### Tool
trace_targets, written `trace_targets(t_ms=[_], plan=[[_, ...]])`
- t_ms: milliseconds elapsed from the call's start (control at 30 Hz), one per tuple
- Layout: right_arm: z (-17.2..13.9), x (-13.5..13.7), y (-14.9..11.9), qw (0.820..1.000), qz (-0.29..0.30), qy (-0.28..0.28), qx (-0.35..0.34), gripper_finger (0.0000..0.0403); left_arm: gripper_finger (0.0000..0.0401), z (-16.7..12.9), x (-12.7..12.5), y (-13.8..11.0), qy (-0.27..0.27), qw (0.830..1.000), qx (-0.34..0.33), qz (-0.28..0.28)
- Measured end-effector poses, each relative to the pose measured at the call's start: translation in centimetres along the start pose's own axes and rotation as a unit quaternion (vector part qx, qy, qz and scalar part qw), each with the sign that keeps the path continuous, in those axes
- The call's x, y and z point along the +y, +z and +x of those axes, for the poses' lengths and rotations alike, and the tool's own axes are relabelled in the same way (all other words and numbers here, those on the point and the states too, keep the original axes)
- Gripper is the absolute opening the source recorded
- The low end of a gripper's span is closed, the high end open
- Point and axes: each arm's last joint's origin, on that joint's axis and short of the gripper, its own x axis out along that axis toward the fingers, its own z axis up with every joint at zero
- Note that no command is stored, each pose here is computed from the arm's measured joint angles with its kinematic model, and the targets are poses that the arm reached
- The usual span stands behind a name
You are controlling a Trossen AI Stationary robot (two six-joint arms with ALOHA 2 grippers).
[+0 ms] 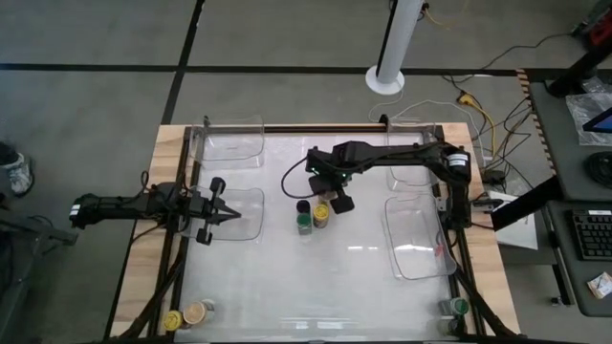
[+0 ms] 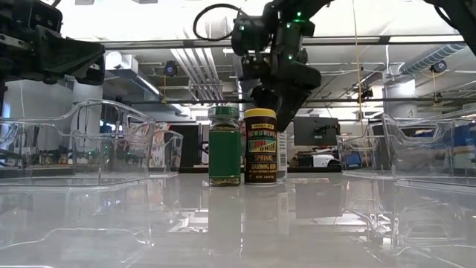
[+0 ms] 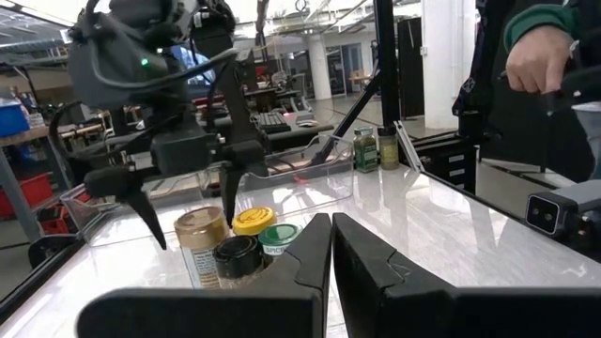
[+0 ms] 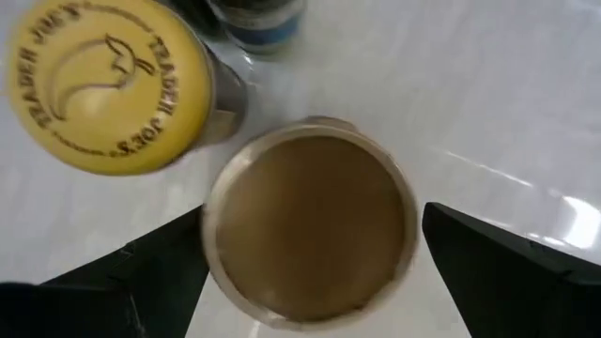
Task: Sort spices by type
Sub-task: Put the top gold spice bottle into the bottom right transparent bin
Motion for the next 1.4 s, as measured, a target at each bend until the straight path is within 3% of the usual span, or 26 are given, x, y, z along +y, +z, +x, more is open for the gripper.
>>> trace_targets(t_ms=[267, 567, 700, 833, 1033, 1233, 1400], plan=[[1.8, -0.2, 0.2, 1.0, 0.01, 0.016, 0.006, 0.0358, 0.0, 0.0, 0.0, 0.0, 0.0, 1.0, 0.0, 0.0], [2.3, -0.4, 0.4, 1.0, 0.01, 0.014, 0.004, 0.0276, 0.0, 0.0, 0.0, 0.0, 0.0, 1.0, 0.0, 0.0], [1.3, -0.2, 0.3, 1.0, 0.01, 0.011, -0.002, 0.0271, 0.0, 0.0, 0.0, 0.0, 0.0, 1.0, 0.0, 0.0], [-1.4, 0.0, 0.4, 0.999, 0.025, -0.012, -0.025, 0.0277, 0.0, 0.0, 0.0, 0.0, 0.0, 1.0, 0.0, 0.0], [-7.2, 1.5, -0.9, 0.992, 0.073, -0.1, 0.002, 0.0276, 0.0, 0.0, 0.0, 0.0, 0.0, 1.0, 0.0, 0.0], [-13.3, 5.5, -3.4, 0.981, 0.169, -0.091, -0.014, 0.0272, 0.0, 0.0, 0.0, 0.0, 0.0, 1.0, 0.0, 0.0], [-17.9, 9.6, -5.3, 0.972, 0.215, -0.051, -0.078, 0.0278, 0.0, 0.0, 0.0, 0.0, 0.0, 1.0, 0.0, 0.0]])
